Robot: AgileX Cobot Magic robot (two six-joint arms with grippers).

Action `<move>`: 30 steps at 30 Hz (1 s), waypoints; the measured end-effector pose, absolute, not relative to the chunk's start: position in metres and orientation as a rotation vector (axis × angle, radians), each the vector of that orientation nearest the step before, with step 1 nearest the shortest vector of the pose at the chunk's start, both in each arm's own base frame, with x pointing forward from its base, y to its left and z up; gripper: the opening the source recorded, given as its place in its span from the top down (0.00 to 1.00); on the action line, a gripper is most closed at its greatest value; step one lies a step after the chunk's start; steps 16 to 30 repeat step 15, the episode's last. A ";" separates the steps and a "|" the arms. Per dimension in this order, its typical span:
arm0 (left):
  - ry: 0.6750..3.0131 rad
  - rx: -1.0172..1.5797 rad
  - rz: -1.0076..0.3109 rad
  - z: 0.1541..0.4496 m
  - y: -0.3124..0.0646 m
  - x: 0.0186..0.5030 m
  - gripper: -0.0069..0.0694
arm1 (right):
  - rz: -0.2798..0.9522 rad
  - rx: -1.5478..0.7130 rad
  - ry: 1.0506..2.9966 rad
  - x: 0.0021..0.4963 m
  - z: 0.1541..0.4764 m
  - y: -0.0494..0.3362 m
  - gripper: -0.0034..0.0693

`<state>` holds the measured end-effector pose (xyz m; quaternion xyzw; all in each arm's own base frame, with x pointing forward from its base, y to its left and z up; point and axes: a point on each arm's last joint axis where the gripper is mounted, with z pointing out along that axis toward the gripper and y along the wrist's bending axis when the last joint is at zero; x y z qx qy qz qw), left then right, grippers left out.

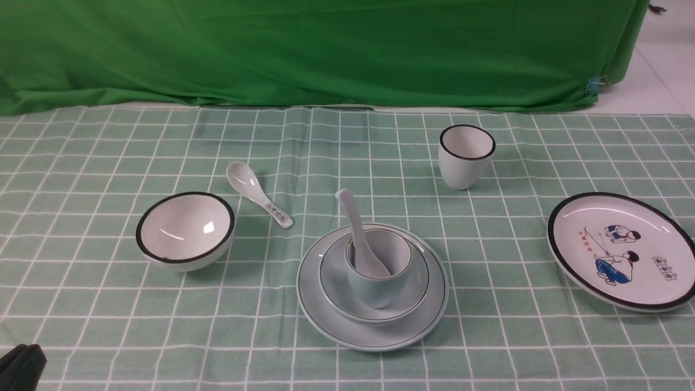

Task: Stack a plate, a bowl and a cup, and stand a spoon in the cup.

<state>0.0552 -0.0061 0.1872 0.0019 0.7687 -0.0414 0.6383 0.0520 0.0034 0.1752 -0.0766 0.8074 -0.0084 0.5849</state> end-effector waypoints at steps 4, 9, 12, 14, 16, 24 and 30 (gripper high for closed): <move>1.755 0.005 -0.094 0.187 -0.006 0.055 0.89 | -0.020 -0.179 1.883 0.052 0.175 0.003 0.73; 1.755 0.005 -0.094 0.187 -0.006 0.055 0.89 | -0.020 -0.179 1.883 0.052 0.175 0.003 0.72; 1.755 0.005 -0.094 0.187 -0.006 0.055 0.89 | -0.020 -0.179 1.883 0.052 0.175 0.003 0.71; 1.755 0.005 -0.094 0.187 -0.006 0.055 0.89 | -0.020 -0.179 1.883 0.052 0.175 0.003 0.71; 1.755 0.005 -0.094 0.187 -0.006 0.055 0.89 | -0.020 -0.179 1.883 0.052 0.175 0.003 0.70; 1.755 0.005 -0.094 0.187 -0.006 0.055 0.89 | -0.020 -0.179 1.883 0.052 0.175 0.003 0.70; 1.755 0.005 -0.094 0.187 -0.006 0.055 0.89 | -0.020 -0.179 1.883 0.052 0.175 0.003 0.70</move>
